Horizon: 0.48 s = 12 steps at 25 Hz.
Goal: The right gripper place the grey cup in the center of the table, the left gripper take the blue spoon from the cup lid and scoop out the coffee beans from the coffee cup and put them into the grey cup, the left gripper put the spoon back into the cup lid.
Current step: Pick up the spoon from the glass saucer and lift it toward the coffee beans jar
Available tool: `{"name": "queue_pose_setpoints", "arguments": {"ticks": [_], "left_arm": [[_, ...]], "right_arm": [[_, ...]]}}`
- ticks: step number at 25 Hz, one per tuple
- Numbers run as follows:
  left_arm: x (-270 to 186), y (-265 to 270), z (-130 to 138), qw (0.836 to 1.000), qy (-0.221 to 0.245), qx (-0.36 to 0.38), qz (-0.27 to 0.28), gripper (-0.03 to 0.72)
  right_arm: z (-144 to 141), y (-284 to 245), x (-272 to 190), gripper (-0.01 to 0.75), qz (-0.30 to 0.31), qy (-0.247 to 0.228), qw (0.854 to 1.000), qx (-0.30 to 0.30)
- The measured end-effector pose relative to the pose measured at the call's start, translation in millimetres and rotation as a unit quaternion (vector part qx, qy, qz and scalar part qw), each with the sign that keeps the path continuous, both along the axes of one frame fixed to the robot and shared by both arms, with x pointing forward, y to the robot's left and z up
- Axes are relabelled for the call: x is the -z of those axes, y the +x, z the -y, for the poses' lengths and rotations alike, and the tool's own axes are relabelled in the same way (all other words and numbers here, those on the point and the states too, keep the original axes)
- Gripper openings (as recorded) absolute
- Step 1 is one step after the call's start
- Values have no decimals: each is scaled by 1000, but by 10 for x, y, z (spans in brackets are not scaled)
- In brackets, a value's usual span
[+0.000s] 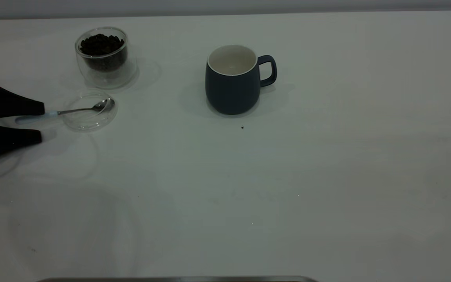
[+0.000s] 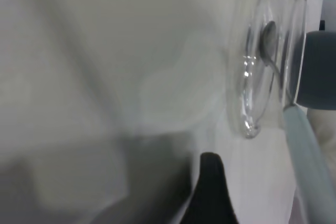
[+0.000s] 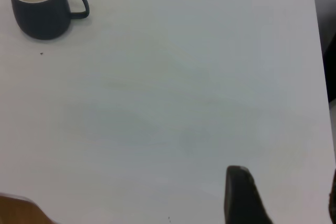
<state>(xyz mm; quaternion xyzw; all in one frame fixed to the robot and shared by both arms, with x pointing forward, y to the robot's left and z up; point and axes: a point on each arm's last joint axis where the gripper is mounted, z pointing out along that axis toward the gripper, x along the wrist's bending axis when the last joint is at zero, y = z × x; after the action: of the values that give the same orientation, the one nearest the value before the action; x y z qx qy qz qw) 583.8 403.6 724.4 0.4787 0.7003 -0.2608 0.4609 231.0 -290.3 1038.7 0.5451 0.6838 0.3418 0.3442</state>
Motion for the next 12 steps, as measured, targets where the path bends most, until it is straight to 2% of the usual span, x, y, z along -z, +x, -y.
{"name": "queue_pose_setpoints", "arguments": {"ticks": [6,12], "left_arm": [[-7,90,53,1000,-1,2,10,644],[-6,107,66,1000,-3,3,12,483]], "right_arm": [[0,0,0,363,0,0,1000,0],[0,0,0,363,0,0,1000,0]]}}
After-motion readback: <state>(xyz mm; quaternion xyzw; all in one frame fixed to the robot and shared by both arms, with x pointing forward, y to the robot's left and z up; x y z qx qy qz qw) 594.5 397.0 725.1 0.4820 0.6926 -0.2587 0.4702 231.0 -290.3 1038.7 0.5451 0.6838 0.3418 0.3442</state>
